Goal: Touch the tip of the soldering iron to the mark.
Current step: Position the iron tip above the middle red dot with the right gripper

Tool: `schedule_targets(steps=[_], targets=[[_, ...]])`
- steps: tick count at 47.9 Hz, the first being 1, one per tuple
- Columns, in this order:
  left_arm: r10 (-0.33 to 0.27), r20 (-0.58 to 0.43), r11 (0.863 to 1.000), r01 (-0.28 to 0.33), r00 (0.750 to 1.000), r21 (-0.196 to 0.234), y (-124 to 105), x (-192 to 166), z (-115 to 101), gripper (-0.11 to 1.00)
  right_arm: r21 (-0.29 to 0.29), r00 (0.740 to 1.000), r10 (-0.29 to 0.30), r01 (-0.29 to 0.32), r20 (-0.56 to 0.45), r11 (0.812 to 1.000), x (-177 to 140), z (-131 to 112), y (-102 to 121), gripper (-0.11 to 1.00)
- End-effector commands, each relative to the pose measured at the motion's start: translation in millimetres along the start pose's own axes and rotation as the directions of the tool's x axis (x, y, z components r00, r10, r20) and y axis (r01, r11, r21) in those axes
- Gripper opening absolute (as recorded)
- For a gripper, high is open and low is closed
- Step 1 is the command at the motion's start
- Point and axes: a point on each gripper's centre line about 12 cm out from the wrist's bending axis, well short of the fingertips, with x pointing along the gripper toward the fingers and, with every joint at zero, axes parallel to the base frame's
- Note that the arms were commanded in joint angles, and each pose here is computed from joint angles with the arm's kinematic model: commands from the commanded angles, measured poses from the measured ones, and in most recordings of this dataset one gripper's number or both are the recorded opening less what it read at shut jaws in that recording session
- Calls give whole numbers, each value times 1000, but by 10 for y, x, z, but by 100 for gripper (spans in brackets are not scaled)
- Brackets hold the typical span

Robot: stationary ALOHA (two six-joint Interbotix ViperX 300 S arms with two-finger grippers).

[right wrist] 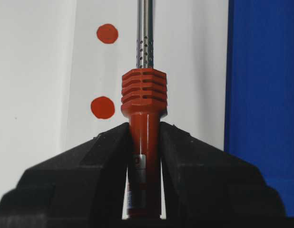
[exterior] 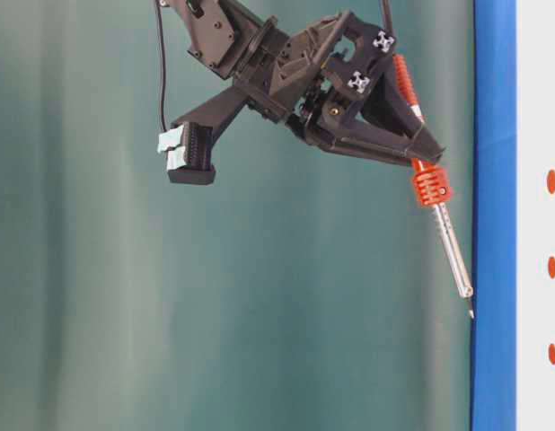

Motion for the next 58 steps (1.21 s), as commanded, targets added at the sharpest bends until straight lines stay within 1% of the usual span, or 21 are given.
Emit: schedule_targets(steps=[1, 8, 37, 58], targets=[[2, 12, 1000, -2, 1000, 3, 5, 17, 36, 0, -4, 999, -8, 8, 40, 1000, -64, 125, -11, 6], [2, 11, 1000, -2, 1000, 3, 5, 19, 33, 0, -10, 1000, 1, 0, 29, 1000, 1, 114, 23, 6], [4, 9, 1000, -4, 1000, 3, 8, 17, 27, 0, -24, 1000, 12, -12, 10, 1000, 463, 40, 136, 6], [7, 8, 1000, -7, 1000, 3, 14, 19, 24, 0, -22, 1000, 12, -12, 0, 1000, 514, 14, 137, 6]])
